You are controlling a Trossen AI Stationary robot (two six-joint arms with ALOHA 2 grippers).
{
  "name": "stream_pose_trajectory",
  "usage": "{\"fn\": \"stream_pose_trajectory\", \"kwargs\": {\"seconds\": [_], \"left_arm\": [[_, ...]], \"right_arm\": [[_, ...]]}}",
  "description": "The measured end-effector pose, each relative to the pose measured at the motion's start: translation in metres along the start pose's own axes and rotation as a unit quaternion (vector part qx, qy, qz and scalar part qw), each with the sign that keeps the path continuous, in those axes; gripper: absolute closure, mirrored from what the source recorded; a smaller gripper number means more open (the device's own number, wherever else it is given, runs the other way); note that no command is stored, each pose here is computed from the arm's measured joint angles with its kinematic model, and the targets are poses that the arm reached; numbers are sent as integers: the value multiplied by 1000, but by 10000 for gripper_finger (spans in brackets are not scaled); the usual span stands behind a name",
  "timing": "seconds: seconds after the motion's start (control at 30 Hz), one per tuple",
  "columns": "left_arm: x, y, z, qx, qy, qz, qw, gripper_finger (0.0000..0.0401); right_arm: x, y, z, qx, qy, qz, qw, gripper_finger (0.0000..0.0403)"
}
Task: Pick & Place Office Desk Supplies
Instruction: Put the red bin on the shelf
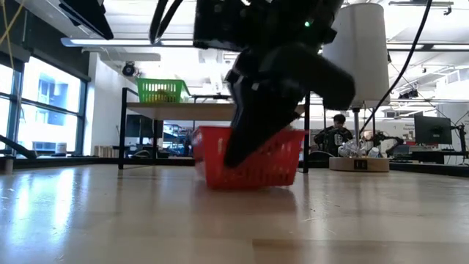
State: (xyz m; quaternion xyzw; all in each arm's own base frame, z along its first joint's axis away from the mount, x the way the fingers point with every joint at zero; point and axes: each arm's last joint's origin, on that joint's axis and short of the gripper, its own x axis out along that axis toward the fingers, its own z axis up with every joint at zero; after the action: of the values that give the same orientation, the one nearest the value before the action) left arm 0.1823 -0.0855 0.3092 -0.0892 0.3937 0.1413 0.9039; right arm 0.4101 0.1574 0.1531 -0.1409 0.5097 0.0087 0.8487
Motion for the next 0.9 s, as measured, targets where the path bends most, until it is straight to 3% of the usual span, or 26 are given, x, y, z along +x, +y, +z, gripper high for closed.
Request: {"fn": "stream_pose_trajectory", "kwargs": {"seconds": [0.23, 0.5, 0.7, 0.9], "left_arm": [[0, 0, 1, 13, -7, 4, 1000, 340], [0, 1, 2, 23, -23, 21, 999, 340], [0, 1, 2, 34, -23, 21, 999, 340], [-1, -1, -1, 49, -15, 12, 999, 340]], "right_arm": [[-35, -8, 5, -6, 13, -1, 1000, 400], [-83, -21, 30, -66, -5, -5, 998, 401], [-118, -56, 55, -91, -26, -31, 995, 401], [-144, -106, 65, -77, -15, -81, 994, 401]]}}
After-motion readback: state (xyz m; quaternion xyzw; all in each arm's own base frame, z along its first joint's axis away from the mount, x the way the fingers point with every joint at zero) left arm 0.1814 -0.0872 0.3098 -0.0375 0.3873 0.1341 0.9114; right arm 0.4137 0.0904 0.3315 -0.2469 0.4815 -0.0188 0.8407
